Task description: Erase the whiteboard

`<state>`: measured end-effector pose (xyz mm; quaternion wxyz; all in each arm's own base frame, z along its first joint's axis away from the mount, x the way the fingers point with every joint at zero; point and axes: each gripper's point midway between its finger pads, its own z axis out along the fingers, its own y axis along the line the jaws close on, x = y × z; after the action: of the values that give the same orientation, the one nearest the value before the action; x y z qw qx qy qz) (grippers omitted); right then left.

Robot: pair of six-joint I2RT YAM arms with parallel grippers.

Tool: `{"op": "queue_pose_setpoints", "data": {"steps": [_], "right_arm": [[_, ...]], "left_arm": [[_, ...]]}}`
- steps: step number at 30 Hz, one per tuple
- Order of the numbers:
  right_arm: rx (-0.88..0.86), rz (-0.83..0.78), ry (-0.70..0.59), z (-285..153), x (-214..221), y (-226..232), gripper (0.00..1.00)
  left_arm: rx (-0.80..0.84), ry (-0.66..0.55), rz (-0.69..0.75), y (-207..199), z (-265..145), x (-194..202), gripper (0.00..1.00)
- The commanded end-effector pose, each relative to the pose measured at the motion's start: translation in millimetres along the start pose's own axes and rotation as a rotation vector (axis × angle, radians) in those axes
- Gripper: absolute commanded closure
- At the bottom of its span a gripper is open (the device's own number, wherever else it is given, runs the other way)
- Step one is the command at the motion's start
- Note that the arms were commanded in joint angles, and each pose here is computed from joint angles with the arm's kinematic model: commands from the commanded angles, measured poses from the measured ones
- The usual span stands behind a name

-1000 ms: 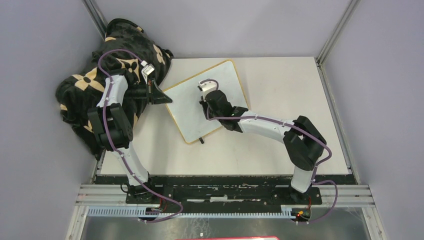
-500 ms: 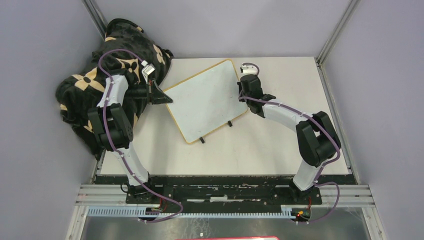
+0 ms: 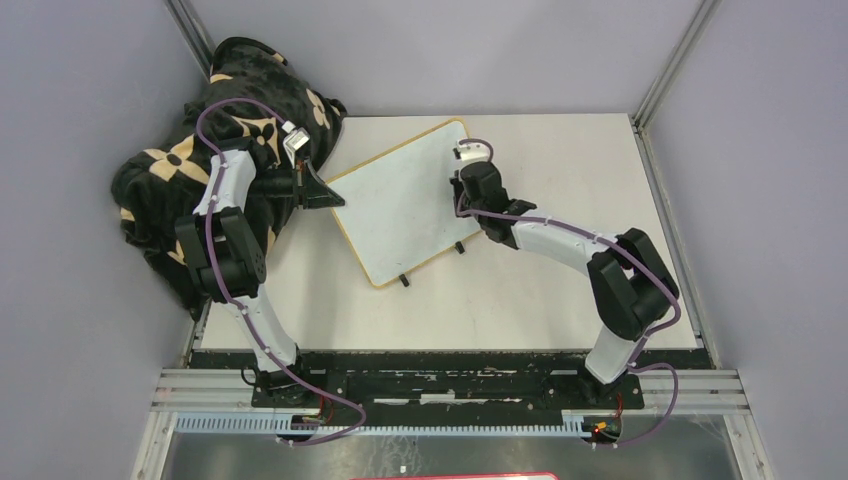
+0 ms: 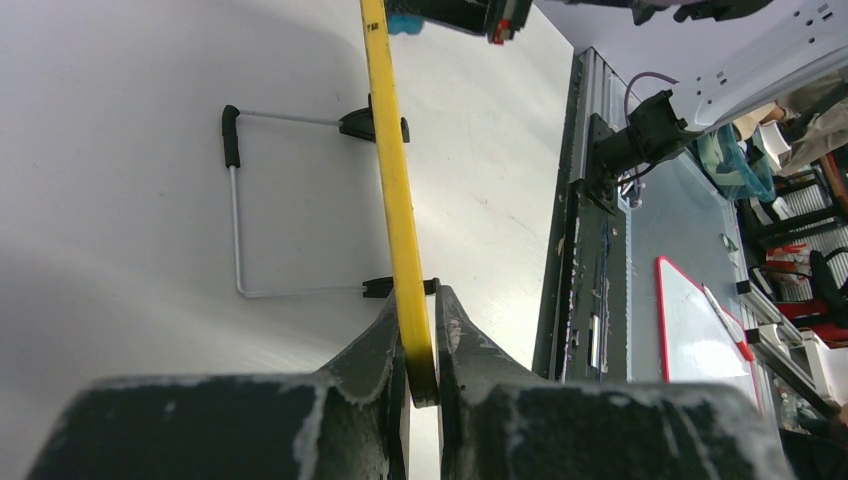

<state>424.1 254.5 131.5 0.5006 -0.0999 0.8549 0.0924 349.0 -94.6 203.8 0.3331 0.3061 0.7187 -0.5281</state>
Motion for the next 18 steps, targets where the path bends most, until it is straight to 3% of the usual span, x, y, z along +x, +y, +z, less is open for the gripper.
{"op": "queue_pose_setpoints", "data": {"steps": [1,6,18], "right_arm": [[-0.166,-0.006,-0.103,-10.9,-39.0,56.8,0.99],[-0.126,-0.054,-0.104,-6.8,-43.0,61.5,0.99],[0.116,-0.035,-0.060,4.4,-35.4,-25.0,0.99]], "left_arm": [[-0.021,0.062,0.090,-3.2,-0.1,4.1,0.97],[-0.020,0.064,0.087,-4.4,0.1,4.8,0.97],[-0.021,0.065,0.091,-3.3,0.1,4.9,0.97]]}}
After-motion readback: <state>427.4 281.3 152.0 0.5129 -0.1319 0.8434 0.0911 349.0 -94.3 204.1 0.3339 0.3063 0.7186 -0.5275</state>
